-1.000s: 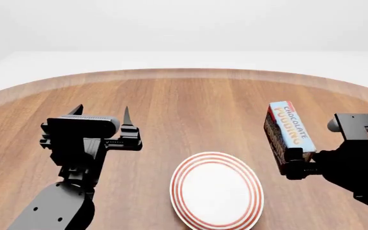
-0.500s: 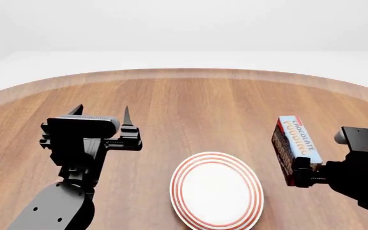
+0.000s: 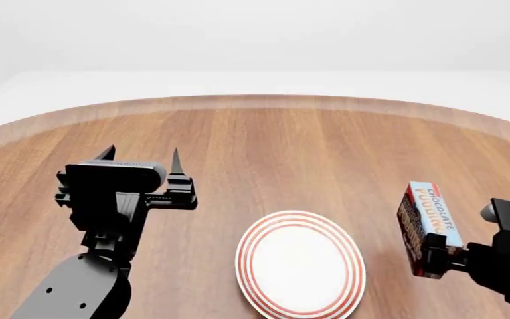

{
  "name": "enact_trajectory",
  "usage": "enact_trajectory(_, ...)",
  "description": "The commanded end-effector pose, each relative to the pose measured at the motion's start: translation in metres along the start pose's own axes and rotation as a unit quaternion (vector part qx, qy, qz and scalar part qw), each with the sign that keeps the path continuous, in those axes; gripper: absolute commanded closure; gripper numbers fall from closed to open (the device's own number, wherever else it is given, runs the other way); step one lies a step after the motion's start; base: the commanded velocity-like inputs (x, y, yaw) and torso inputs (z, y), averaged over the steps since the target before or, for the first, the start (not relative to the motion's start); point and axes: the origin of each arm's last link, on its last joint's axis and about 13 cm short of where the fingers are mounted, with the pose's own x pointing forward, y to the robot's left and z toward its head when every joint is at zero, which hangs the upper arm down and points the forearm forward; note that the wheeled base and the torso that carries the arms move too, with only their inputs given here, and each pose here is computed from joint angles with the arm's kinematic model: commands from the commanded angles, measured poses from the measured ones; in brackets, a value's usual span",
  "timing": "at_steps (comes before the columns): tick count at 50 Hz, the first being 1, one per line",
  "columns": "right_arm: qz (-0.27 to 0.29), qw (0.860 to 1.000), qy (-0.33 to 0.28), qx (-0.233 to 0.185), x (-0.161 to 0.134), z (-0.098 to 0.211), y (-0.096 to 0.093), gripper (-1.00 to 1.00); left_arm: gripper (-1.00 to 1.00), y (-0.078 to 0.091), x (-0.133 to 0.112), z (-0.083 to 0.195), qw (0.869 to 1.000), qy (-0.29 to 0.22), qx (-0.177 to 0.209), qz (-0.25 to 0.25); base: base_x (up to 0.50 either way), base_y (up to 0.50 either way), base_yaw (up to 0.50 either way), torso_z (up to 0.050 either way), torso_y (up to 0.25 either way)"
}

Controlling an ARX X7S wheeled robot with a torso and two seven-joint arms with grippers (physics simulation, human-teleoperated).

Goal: Put the chocolate pudding to the right of the plate.

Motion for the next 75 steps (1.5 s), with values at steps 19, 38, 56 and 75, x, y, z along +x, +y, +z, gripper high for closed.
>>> enact_trajectory(19,0.004,1.0,0.007,0.003,0.008,-0.011,-0.007,1.0,-1.0,-0.001,0.001,0.002,1.0,-0.002,0.001,-0.003,0.0,0.0,0.0,0.0,0.001)
enact_trajectory(38,0.017,1.0,0.022,-0.008,0.013,-0.017,-0.004,1.0,-1.0,-0.001,0.001,0.0,1.0,0.0,0.001,-0.002,0.0,0.0,0.0,0.0,0.0)
enact_trajectory(56,0.008,1.0,0.026,0.007,0.019,-0.021,-0.007,1.0,-1.0,-0.001,0.0,0.0,1.0,0.0,0.0,-0.002,0.0,0.0,0.0,0.0,0.0)
enact_trajectory(75,0.009,1.0,0.02,0.011,0.016,-0.016,-0.006,-1.0,-1.0,-0.001,0.001,0.001,1.0,0.0,0.001,-0.004,0.0,0.0,0.0,0.0,0.0)
